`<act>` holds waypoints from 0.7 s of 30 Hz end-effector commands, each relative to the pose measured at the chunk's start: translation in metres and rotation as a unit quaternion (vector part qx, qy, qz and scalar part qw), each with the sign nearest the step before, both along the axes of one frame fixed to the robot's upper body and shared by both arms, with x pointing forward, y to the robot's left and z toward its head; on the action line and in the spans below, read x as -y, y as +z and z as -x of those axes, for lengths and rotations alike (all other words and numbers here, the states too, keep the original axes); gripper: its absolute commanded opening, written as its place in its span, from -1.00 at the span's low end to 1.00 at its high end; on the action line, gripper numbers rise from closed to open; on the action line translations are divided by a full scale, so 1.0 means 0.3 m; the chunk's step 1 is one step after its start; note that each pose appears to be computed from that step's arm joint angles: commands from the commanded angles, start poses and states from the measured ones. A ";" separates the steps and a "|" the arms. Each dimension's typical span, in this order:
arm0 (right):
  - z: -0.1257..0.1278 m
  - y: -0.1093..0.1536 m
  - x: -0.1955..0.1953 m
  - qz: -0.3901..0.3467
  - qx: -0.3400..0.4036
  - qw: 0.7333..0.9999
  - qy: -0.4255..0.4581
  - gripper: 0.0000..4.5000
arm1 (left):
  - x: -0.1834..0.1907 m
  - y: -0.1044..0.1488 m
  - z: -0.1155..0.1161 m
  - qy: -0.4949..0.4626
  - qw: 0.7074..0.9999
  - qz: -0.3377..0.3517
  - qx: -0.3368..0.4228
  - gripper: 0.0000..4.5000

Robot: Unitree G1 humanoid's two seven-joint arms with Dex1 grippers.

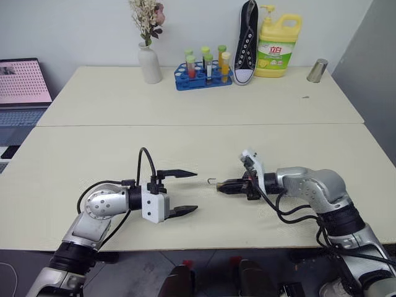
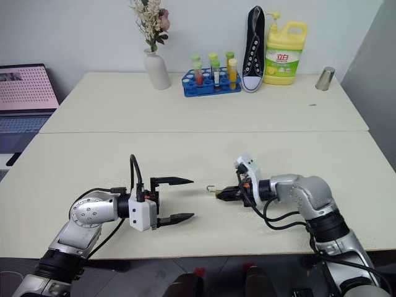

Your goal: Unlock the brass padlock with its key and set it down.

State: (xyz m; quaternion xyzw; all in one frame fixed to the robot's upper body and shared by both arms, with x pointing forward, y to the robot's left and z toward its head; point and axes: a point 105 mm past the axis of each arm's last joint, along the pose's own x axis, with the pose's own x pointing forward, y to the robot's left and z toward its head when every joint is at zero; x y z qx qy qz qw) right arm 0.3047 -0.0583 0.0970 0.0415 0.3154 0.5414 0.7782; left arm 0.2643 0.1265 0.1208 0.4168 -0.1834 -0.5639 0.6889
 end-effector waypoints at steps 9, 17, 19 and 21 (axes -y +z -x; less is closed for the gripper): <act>-0.083 0.059 0.169 0.085 0.133 0.987 -0.018 0.22 | -0.020 -0.014 -0.011 0.076 0.985 0.056 -0.145 1.00; 0.076 0.165 0.251 0.133 0.270 0.951 0.078 0.97 | -0.041 0.000 -0.062 0.147 0.971 0.049 -0.182 1.00; 0.106 0.177 0.269 0.141 0.281 0.946 0.081 0.97 | -0.036 0.007 -0.052 0.138 0.971 0.043 -0.192 1.00; 0.125 0.185 0.286 0.149 0.290 0.942 0.080 0.97 | -0.033 0.012 -0.043 0.127 0.968 0.039 -0.211 1.00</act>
